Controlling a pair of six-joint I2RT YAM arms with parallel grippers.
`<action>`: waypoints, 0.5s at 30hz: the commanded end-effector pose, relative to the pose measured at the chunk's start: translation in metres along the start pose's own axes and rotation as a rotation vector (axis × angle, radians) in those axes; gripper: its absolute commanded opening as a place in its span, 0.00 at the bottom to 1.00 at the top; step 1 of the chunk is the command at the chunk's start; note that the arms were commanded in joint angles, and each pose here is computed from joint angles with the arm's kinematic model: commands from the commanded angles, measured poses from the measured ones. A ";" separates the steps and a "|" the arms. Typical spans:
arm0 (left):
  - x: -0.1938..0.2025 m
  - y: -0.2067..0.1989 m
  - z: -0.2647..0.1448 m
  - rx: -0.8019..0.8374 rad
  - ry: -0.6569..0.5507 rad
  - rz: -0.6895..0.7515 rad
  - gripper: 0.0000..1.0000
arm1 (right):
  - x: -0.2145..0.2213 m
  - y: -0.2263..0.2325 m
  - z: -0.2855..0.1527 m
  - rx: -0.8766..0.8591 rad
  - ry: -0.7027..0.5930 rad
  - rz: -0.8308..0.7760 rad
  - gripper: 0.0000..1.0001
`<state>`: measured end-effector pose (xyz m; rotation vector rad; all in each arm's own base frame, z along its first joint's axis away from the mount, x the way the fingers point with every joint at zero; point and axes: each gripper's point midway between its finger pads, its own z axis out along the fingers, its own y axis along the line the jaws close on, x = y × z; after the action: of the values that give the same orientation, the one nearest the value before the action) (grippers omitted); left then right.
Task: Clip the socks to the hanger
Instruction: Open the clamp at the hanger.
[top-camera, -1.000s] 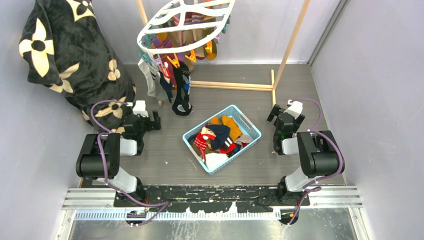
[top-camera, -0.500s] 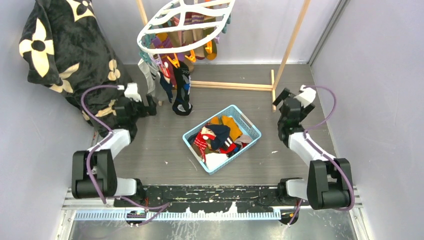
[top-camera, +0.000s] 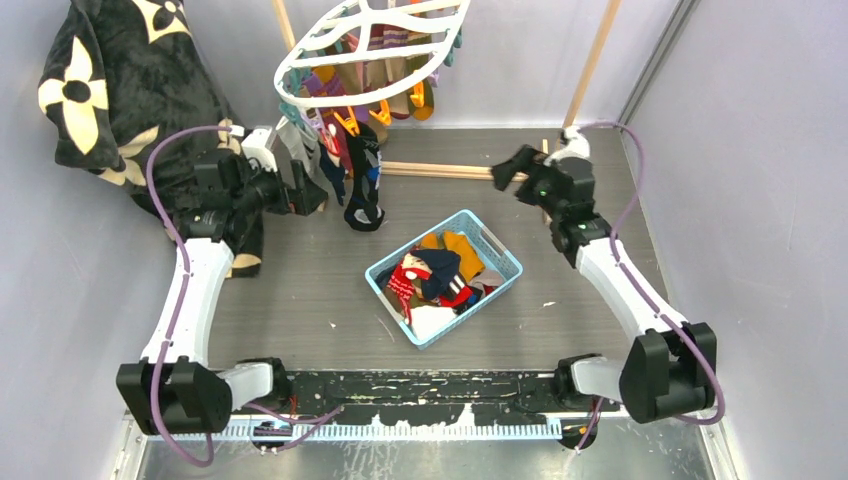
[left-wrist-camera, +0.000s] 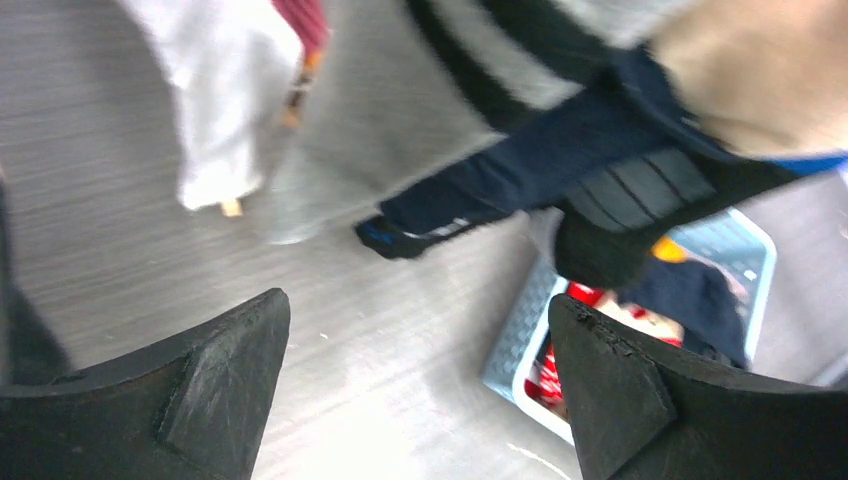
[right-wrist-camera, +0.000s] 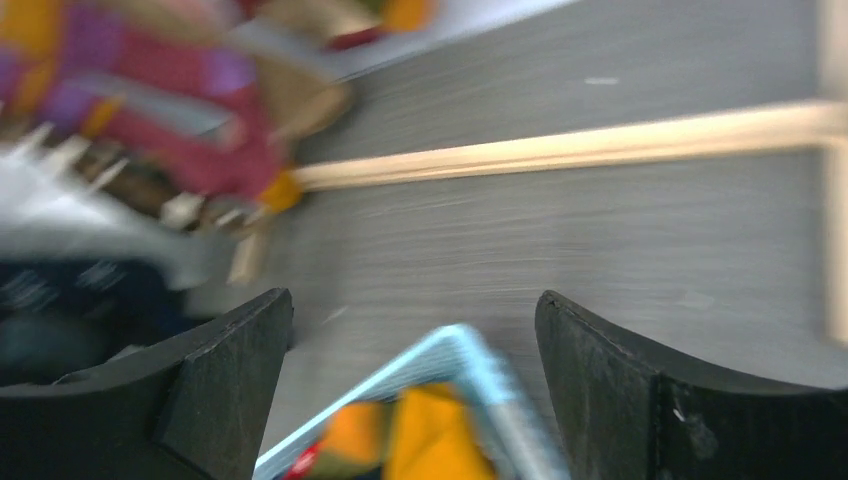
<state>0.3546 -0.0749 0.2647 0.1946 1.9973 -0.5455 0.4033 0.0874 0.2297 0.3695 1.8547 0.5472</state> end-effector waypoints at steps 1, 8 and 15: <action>0.011 -0.047 -0.036 0.138 0.096 0.018 1.00 | -0.020 0.139 -0.039 -0.438 -0.012 -0.132 0.94; -0.010 -0.081 -0.080 0.197 0.106 0.029 1.00 | -0.014 0.243 -0.069 -0.805 -0.021 -0.120 0.90; -0.055 -0.125 -0.107 0.334 0.008 -0.084 1.00 | -0.032 0.293 -0.070 -1.011 -0.078 -0.034 0.87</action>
<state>0.2703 -0.1144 0.3575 0.3417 1.9768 -0.7687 0.3521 0.2926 0.3687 -0.2594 1.5200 1.1846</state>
